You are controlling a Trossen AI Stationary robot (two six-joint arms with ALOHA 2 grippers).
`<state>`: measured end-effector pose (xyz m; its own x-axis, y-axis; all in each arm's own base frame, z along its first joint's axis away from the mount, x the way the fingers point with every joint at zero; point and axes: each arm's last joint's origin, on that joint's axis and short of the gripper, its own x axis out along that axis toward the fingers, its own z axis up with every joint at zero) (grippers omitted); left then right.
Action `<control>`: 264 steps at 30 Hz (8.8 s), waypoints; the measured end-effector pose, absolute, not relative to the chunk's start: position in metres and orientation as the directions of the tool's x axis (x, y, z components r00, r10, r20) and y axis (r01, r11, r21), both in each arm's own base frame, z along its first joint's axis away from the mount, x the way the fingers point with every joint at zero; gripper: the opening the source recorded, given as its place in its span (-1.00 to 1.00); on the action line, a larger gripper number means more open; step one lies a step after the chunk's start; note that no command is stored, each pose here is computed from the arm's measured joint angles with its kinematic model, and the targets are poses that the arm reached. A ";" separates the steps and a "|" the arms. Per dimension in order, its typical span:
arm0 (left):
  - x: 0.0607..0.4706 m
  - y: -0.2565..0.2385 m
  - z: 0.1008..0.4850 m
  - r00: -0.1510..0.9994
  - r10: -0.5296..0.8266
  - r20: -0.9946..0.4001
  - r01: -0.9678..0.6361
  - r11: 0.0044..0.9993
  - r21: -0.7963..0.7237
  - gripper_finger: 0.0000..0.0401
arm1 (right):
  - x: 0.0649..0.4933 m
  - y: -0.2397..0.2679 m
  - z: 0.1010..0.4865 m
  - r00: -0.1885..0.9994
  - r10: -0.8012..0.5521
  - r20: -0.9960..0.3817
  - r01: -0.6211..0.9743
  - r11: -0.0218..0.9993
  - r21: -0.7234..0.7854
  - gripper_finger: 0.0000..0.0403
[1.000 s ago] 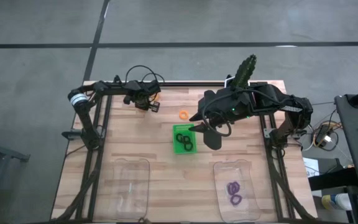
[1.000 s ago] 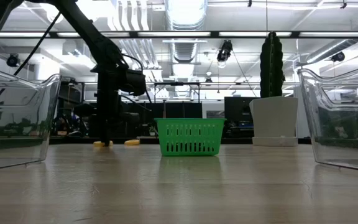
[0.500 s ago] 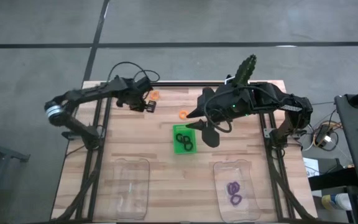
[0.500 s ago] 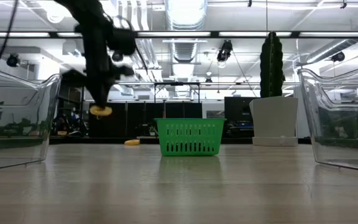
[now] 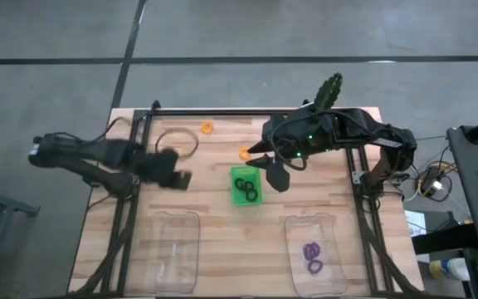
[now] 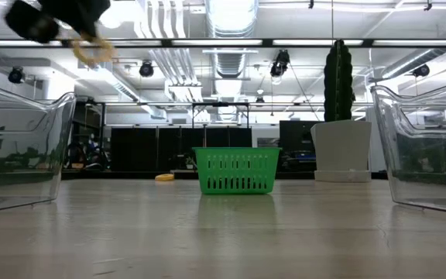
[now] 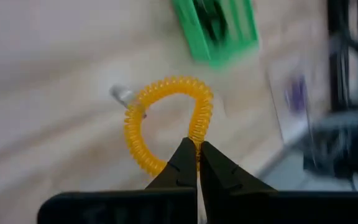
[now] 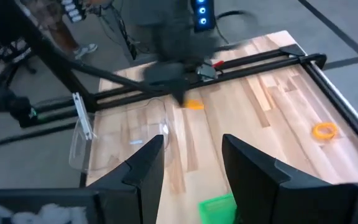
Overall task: Sort spring keychains
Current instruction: Put the middle yellow spring keychain into the left transparent bin, then put the bottom yellow spring keychain into the left transparent bin
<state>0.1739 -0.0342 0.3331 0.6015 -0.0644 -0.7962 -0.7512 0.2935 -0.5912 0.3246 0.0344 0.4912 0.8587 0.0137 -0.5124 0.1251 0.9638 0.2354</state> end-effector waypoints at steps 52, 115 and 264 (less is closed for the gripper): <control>0.191 -0.155 0.303 0.542 -0.041 -0.839 -0.673 0.577 -0.463 -0.21 | 0.356 0.080 0.445 0.873 0.047 -0.486 0.295 0.742 0.602 -0.23; 0.180 -0.024 0.393 0.866 0.068 -0.495 -0.480 0.385 -0.788 -0.21 | 0.409 -0.184 0.194 0.390 0.118 -0.913 0.714 0.588 0.380 -0.33; 0.240 -0.105 0.264 -0.160 -0.581 -0.798 -0.534 0.731 -0.425 -0.83 | 0.399 -0.036 0.442 0.826 -0.224 -0.517 0.417 0.860 0.294 0.29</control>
<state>0.2396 -0.1053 0.2638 -0.1601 -0.5807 -0.7982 -0.5341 0.7310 -0.4247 0.3991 -0.0355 0.4417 0.8259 -0.2238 -0.5175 0.4171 0.8600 0.2940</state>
